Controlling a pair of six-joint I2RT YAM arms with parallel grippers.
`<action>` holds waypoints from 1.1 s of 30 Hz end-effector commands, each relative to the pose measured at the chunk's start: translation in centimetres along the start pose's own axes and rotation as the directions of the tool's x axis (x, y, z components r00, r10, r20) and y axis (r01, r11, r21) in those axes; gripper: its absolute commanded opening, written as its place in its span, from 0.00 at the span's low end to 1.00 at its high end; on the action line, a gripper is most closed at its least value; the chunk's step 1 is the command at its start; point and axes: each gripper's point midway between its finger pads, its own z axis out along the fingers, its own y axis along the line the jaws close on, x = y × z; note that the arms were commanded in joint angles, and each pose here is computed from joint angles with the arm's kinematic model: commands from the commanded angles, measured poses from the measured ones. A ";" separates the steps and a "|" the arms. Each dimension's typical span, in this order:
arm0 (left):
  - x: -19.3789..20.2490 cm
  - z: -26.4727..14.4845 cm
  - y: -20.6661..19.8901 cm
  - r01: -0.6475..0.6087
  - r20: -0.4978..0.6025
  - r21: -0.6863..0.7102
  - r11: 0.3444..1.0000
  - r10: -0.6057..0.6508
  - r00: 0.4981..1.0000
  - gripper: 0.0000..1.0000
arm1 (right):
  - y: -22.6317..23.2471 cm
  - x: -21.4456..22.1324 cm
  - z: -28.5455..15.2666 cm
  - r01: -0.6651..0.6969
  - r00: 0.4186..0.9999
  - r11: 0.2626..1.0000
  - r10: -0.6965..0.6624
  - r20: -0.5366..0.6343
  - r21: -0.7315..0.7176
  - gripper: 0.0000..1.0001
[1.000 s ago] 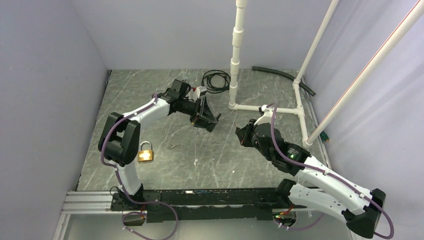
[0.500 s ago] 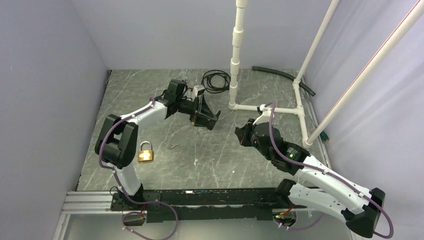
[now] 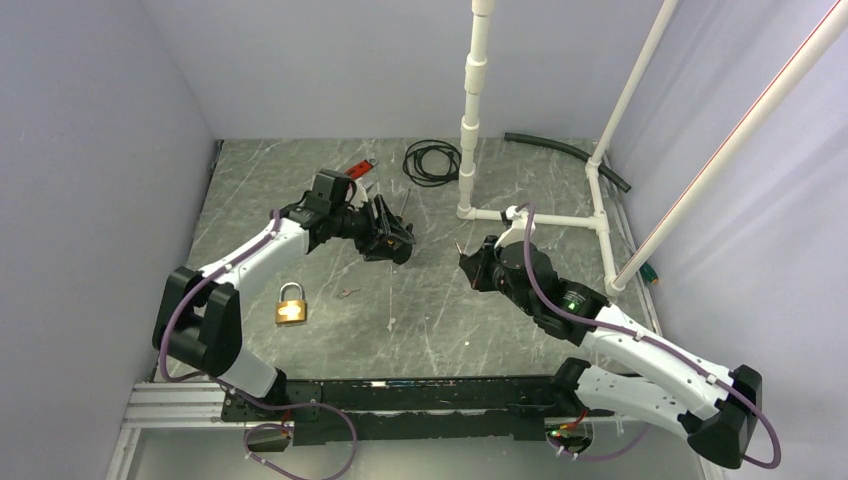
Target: Unlock with the key
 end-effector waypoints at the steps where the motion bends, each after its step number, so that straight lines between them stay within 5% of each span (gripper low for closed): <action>1: -1.2 -1.5 -1.4 -0.061 0.087 -0.029 0.998 0.063 0.994 0.00 | 1.9 -1.8 -0.2 -0.017 0.998 0.997 0.021 0.051 -0.069 0.00; 15: -1.9 -3.7 2.3 -0.004 0.290 -0.186 0.982 0.059 0.955 0.00 | 0.5 -1.4 -1.7 -0.034 0.997 0.998 0.037 0.066 -0.056 0.00; 24: -0.7 -3.5 3.1 -0.068 0.282 -0.231 0.971 0.134 0.950 0.00 | 0.2 -1.1 -1.8 -0.032 0.997 0.998 0.036 0.068 -0.055 0.00; 29: -0.4 -3.2 5.3 -0.103 0.273 -0.370 0.923 0.214 0.938 0.01 | -0.2 -0.6 -1.8 -0.031 0.997 0.998 0.034 0.063 -0.054 0.00; 30: -0.2 -2.8 5.8 -0.116 0.253 -0.396 0.911 0.230 0.940 0.07 | -0.3 -0.4 -1.8 -0.030 0.998 0.998 0.033 0.060 -0.052 0.00; 33: 0.4 -1.5 8.1 -0.129 0.189 -0.503 0.855 0.255 0.948 0.52 | -0.5 -0.1 -1.8 -0.031 0.998 0.998 0.033 0.052 -0.050 0.00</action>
